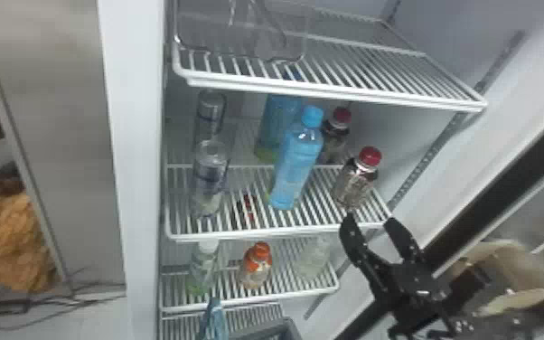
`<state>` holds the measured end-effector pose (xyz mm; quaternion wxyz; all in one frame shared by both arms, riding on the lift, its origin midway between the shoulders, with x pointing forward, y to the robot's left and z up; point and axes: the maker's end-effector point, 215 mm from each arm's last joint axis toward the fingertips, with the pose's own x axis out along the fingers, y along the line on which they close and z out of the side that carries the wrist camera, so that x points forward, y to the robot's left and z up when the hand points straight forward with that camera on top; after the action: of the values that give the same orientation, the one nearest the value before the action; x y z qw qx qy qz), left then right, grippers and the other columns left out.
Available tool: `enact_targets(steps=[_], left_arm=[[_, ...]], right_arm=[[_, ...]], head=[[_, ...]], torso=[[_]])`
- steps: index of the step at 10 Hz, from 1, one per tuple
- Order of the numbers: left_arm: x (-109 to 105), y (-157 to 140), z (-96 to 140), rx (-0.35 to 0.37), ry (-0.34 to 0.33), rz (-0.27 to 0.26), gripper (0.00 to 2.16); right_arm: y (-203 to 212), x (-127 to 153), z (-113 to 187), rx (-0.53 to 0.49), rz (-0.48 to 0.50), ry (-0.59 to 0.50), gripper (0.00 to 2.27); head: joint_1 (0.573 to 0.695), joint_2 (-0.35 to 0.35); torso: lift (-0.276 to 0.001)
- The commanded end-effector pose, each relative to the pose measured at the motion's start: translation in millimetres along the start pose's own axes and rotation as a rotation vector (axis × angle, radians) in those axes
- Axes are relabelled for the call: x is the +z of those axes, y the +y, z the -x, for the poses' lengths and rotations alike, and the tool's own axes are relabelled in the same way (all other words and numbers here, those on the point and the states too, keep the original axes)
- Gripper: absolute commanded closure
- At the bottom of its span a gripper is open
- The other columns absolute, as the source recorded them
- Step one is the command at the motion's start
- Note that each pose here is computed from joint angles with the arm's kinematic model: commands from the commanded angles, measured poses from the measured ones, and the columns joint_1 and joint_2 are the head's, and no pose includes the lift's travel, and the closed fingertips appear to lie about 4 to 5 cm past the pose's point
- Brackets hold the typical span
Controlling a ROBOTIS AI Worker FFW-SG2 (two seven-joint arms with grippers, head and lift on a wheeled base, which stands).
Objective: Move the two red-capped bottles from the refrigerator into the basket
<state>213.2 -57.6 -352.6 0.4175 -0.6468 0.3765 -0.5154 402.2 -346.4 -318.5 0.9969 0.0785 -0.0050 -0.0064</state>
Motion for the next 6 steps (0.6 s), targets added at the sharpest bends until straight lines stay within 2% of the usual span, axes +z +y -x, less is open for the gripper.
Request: enact_targets(steps=[1,3,6], left_arm=[[1,0,1,0.001,-0.002,-0.002,1.2],[2,-1,0,0.002,0.002,-0.005,1.2],[4,-2,0,0.001,0.002,-0.011,1.2]], right_arm=[[-4,3,-12,-0.007,0.014,-0.003,0.22],[-11,10,-26,-0.027,0.035,-0.01,0.22],[-16,3,-47,-0.028,0.028,0.007,0.22]], head=[[0.695,-0.35],[0.695,-0.35],[0.695,-0.35]], torso=[[0.0],[0.0],[0.0]])
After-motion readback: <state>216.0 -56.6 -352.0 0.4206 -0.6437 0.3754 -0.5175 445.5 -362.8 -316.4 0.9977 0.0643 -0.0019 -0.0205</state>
